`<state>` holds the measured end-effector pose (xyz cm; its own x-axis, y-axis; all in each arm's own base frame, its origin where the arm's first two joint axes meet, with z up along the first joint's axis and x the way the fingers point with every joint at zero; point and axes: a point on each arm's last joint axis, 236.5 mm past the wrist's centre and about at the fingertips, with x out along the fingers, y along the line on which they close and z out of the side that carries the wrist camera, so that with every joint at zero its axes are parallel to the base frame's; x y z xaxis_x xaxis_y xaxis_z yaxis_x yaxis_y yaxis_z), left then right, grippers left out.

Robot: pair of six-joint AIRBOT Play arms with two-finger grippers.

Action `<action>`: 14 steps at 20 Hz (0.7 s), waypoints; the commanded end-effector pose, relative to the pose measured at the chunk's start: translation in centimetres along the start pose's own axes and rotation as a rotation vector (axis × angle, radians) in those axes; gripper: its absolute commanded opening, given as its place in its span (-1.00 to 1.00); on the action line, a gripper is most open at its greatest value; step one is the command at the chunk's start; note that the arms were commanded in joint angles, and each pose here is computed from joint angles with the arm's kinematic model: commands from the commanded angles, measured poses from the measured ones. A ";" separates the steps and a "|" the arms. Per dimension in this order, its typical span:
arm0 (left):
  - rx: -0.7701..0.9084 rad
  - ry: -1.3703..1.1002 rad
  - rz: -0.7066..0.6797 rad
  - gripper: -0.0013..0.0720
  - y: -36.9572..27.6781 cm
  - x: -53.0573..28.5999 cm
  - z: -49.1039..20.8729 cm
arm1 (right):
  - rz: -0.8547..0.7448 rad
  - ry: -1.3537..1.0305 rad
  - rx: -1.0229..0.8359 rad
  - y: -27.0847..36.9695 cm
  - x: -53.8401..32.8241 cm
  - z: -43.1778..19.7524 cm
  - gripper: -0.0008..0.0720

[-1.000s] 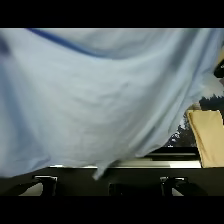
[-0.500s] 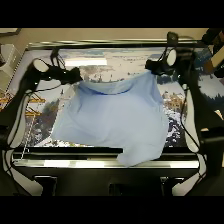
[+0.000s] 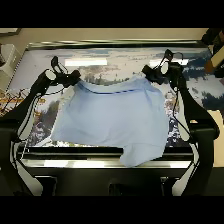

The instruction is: Fold the clothes and pants, and hang the long-sleeved shirts on hangers.

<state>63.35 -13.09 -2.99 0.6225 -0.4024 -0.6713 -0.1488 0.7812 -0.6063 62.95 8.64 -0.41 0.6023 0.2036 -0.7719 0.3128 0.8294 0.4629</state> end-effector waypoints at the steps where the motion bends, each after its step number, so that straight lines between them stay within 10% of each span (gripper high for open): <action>1: -0.109 -0.035 -0.017 -0.11 1.3 -0.6 1.9 | 0.111 -0.019 0.152 0.8 -1.7 2.4 -0.08; 4: -0.142 0.021 -0.052 0.93 0.9 -3.1 3.0 | 0.175 0.017 0.091 0.6 -6.1 3.7 0.41; 9: 0.059 0.246 -0.023 0.93 2.3 -13.4 2.2 | 0.092 0.397 -0.356 -7.7 -18.6 -2.4 0.39; 14: 0.009 0.338 0.056 0.93 6.6 -21.0 -0.4 | 0.133 0.493 -0.141 -13.9 -23.4 -8.2 0.35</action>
<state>53.70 -1.85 5.94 0.3994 -0.4823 -0.7797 -0.1469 0.8058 -0.5736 45.45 -2.93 8.84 0.3181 0.4299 -0.8450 0.1220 0.8653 0.4861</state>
